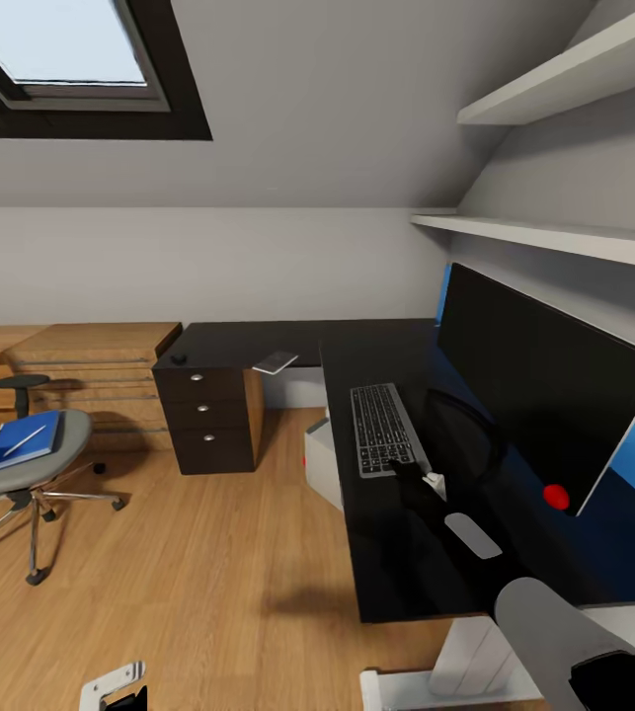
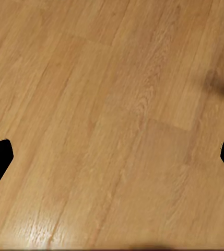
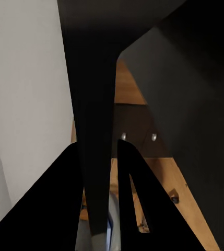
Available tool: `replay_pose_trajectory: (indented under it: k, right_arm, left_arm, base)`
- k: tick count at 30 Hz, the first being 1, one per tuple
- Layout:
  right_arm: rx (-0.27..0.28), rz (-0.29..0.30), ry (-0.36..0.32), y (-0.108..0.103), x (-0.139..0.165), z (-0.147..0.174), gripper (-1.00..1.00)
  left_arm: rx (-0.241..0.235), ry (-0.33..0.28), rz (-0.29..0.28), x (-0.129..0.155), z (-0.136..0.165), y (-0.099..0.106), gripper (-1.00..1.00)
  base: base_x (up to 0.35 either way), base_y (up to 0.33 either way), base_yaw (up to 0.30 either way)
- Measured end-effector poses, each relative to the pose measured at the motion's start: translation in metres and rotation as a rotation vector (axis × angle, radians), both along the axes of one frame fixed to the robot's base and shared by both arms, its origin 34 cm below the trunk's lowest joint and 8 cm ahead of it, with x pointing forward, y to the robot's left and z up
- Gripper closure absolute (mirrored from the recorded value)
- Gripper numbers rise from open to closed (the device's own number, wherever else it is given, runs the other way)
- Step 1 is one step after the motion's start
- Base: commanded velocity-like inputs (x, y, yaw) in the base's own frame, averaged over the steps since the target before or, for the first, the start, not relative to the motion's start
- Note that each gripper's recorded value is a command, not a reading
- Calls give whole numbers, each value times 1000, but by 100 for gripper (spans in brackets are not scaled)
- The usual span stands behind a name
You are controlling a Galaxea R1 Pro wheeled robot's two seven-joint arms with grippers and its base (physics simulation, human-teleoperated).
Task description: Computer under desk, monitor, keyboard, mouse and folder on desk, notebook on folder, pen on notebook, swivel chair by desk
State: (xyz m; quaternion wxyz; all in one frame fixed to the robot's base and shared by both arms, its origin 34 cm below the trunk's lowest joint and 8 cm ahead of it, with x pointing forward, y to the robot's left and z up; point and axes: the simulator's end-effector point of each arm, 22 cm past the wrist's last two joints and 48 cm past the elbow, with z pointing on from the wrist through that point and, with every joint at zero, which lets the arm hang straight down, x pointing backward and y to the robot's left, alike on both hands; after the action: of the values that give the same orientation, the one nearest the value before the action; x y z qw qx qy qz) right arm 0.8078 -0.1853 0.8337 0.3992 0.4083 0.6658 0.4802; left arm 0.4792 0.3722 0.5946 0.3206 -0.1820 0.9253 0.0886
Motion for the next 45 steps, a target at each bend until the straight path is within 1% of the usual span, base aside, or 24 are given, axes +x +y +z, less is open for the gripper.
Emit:
replay_pose_trajectory:
  k: [11, 41, 45]
  right_arm:
    - [2, 1, 1, 0, 0, 0, 100]
    - [17, -7, 14, 1, -2, -5, 100]
    - [17, -9, 14, 0, -2, -5, 100]
  left_arm:
    - [0, -1, 0, 0, 0, 0, -100]
    - [-1, 6, 1, -2, -2, 0, -100]
    - [-1, 5, 1, -2, -2, 0, -100]
  base:
    - [-11, -161, 0]
    - [5, -14, 0]
    - [0, -159, 0]
